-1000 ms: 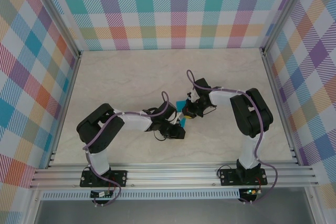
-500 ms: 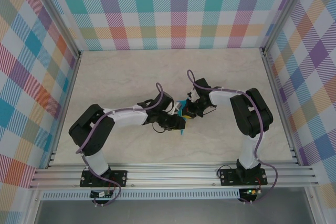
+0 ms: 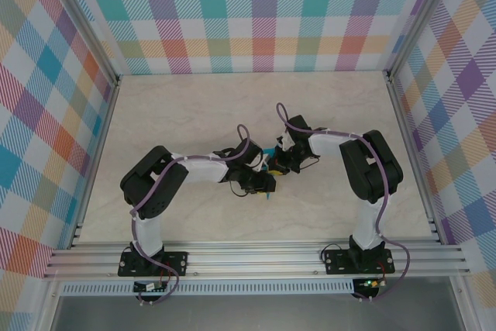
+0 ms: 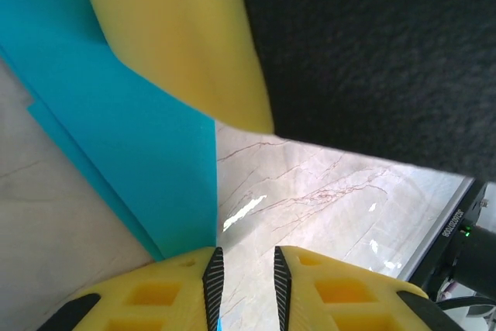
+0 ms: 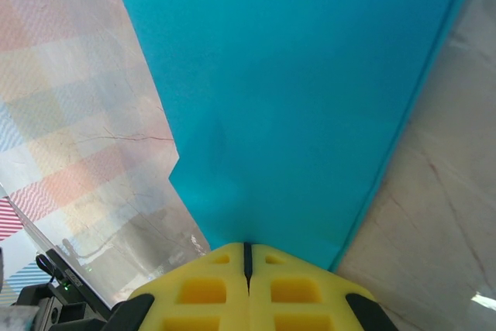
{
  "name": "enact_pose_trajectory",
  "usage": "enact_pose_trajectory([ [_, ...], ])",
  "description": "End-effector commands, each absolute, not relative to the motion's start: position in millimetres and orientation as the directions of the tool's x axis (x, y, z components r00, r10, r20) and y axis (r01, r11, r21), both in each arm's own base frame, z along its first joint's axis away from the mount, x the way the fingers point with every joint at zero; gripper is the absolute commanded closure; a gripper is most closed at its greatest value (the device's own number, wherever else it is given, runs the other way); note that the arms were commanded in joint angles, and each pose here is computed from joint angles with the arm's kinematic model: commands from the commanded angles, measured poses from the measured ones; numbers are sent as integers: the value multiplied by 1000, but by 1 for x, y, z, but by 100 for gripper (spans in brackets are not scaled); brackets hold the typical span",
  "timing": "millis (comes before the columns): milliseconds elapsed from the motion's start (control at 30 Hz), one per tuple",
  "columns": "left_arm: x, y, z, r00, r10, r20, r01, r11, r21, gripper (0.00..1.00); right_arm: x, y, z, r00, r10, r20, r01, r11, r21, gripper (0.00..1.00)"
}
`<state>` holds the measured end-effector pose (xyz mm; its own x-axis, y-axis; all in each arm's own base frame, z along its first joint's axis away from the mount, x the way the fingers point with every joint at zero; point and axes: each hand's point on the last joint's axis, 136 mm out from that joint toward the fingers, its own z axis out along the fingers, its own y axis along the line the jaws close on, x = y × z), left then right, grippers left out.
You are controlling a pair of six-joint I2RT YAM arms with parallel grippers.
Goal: Fold a paper plane with a square sheet of paper (fold left side to right side)
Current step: Fold the wing for the fifth time at the center of the table.
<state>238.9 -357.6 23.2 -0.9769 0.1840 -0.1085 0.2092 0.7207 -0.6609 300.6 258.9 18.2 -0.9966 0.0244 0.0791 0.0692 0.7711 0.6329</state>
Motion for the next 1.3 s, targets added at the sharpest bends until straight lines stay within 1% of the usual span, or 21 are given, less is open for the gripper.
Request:
enact_pose_trajectory([
  [0,221,-327,-12,-978,207,-34,193,822,-536,73,316,261,27,-998,40,40,56,768,638,99],
  [233,211,-314,-28,-973,230,1,202,855,-477,74,341,252,40,-998,55,-21,28,768,640,99],
  [333,209,-313,-32,-974,227,11,194,858,-476,75,350,246,36,-998,49,-37,16,792,610,99],
  [800,206,-309,-34,-975,222,21,187,864,-468,76,371,232,12,-998,34,-47,4,848,530,99],
  [1000,203,-307,-37,-975,221,32,181,867,-463,77,387,221,7,-997,49,-61,10,853,522,99],
  [1267,202,-308,-35,-976,214,22,178,859,-480,77,419,203,14,-992,96,-87,31,827,561,99],
])
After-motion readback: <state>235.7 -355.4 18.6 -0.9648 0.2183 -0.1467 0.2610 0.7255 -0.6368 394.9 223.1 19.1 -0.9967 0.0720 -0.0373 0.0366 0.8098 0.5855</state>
